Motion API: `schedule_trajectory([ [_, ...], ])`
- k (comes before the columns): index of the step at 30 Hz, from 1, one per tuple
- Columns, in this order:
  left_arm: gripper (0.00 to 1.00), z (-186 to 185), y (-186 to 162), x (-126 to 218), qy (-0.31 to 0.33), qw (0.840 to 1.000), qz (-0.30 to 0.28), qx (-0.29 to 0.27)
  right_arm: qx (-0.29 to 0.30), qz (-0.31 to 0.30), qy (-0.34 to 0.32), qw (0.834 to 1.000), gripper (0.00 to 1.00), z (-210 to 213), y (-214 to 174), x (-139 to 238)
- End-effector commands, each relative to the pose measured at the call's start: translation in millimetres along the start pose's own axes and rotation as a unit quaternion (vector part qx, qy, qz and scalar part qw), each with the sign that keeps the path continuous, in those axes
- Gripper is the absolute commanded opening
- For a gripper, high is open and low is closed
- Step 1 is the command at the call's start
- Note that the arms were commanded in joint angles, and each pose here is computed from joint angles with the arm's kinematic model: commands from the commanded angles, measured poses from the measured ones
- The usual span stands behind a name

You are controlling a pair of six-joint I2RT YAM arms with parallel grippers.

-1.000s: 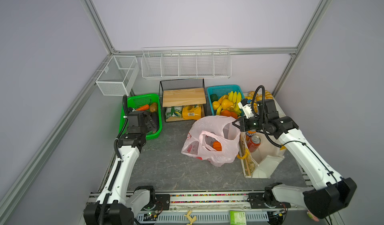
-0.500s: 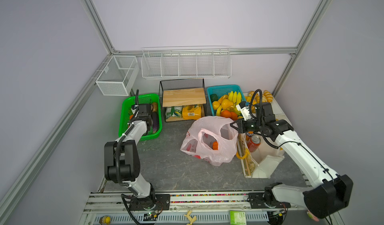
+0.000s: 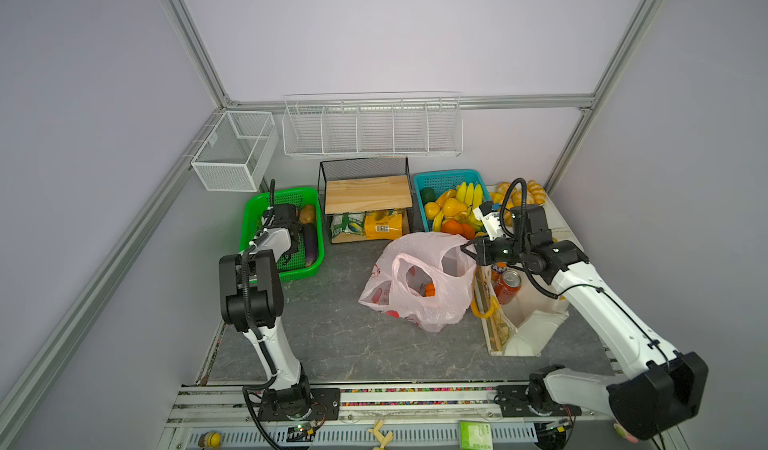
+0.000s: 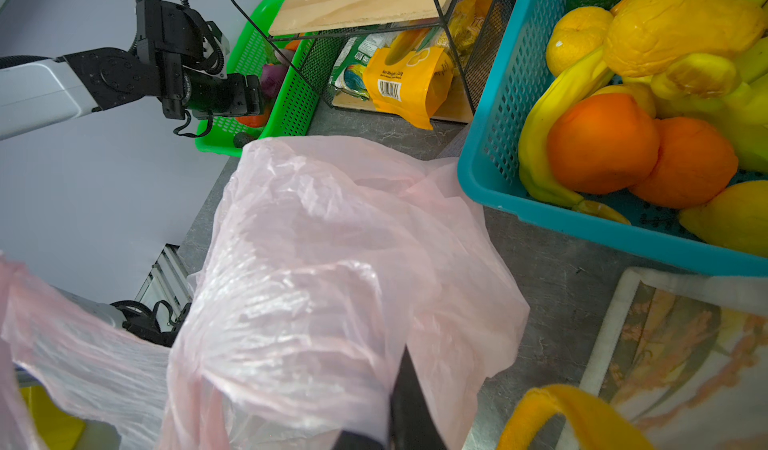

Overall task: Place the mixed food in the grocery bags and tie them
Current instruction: 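Lower the left gripper onto the red tomato and grasp it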

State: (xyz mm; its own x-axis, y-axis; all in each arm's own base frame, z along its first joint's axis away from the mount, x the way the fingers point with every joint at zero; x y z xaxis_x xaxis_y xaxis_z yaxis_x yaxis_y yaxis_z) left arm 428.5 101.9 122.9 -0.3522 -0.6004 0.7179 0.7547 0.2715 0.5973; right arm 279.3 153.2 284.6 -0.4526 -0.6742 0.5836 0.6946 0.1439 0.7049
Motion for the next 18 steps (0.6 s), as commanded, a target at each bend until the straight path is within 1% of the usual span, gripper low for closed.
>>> schedule_trajectory([
  [1, 0.86, 0, 6, -6, -0.005, 1.0, 0.018, -0.013, 0.001, -0.009, 0.002, 1.0, 0.08, 0, 1, 3],
  [8, 0.86, -4, -7, -16, 0.0, 0.997, 0.072, -0.037, 0.001, -0.008, -0.004, 1.0, 0.08, -1, 0, 2],
  [12, 0.85, -6, -11, -22, 0.012, 0.994, 0.087, -0.059, 0.0, -0.007, -0.003, 1.0, 0.08, -2, 0, 1],
  [16, 0.81, -6, -14, -26, 0.018, 0.993, 0.095, -0.068, 0.001, -0.007, -0.007, 1.0, 0.08, -2, 0, 2],
  [18, 0.78, -6, -13, -24, 0.012, 0.994, 0.093, -0.062, 0.001, -0.007, -0.009, 1.0, 0.08, -3, -1, 2],
])
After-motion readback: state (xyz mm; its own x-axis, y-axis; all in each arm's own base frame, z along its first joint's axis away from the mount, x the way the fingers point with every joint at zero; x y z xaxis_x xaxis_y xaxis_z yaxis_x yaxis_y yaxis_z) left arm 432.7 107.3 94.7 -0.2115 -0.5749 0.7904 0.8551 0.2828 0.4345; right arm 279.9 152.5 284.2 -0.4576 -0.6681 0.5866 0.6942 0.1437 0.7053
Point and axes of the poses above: each gripper's point midway between its finger pads, its own x axis back along the fingers, its own z axis along the line the jaws close on, y = z × x, the point moved 6 cm from there along x, back along the fingers, and after that the axes turned 5 degrees about x, right-handed, at the moved point
